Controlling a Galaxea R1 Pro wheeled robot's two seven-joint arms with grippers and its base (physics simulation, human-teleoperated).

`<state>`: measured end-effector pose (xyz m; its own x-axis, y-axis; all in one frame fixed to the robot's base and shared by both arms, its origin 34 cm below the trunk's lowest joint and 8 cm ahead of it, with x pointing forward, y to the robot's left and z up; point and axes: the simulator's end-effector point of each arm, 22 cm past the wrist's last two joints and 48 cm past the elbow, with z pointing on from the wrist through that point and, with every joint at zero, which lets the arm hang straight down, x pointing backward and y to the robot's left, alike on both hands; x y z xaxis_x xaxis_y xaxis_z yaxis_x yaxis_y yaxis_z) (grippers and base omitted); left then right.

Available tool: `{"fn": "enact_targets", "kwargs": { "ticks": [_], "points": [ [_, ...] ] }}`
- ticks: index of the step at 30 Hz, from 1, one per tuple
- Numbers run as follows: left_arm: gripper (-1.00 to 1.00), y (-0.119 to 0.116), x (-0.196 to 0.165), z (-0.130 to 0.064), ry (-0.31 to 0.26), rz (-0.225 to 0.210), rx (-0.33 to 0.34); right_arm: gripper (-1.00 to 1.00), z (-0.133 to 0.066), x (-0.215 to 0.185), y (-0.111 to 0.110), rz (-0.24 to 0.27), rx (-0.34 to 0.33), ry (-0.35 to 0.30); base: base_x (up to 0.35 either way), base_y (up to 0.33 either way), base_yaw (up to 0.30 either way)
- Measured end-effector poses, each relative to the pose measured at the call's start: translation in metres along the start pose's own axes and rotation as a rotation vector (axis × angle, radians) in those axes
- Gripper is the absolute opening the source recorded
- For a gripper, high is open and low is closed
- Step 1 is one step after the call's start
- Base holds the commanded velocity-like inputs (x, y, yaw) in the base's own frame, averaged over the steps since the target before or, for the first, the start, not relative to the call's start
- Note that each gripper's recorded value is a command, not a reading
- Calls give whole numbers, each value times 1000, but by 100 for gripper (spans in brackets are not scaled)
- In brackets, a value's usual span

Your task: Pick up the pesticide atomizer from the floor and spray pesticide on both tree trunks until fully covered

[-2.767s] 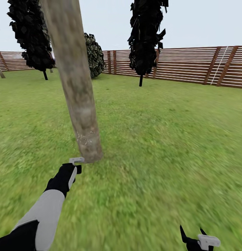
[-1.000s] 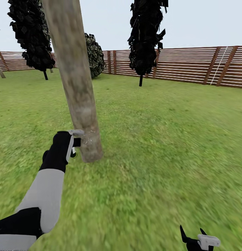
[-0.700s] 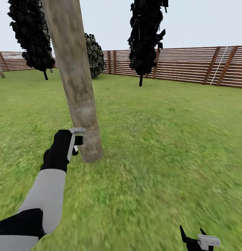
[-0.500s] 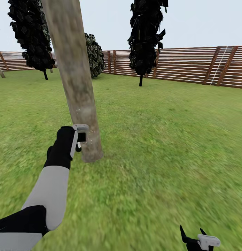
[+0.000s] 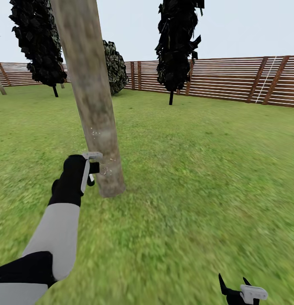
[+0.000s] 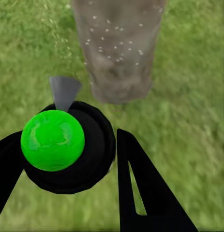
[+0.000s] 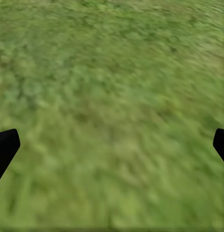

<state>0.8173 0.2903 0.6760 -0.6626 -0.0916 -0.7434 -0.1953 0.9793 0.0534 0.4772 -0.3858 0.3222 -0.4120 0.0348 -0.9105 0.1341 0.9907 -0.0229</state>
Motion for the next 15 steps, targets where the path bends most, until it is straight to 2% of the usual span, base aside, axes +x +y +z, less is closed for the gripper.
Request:
{"fn": "enact_targets", "kwargs": {
  "ticks": [2, 5, 11, 15],
  "points": [
    [-100, -4, 7, 4, 19, 5, 5, 100, 0, 0, 0, 0, -1, 0, 0, 0, 0],
    [-100, -10, 33, 17, 87, 26, 12, 100, 0, 0, 0, 0, -1, 1, 0, 0, 0],
    [-100, -5, 61, 28, 133, 38, 2, 100, 0, 0, 0, -1, -1, 0, 8, 0, 0],
    [-100, -5, 67, 29, 140, 41, 0, 100, 0, 0, 0, 0, -1, 1, 244, 0, 0]
  ]
}}
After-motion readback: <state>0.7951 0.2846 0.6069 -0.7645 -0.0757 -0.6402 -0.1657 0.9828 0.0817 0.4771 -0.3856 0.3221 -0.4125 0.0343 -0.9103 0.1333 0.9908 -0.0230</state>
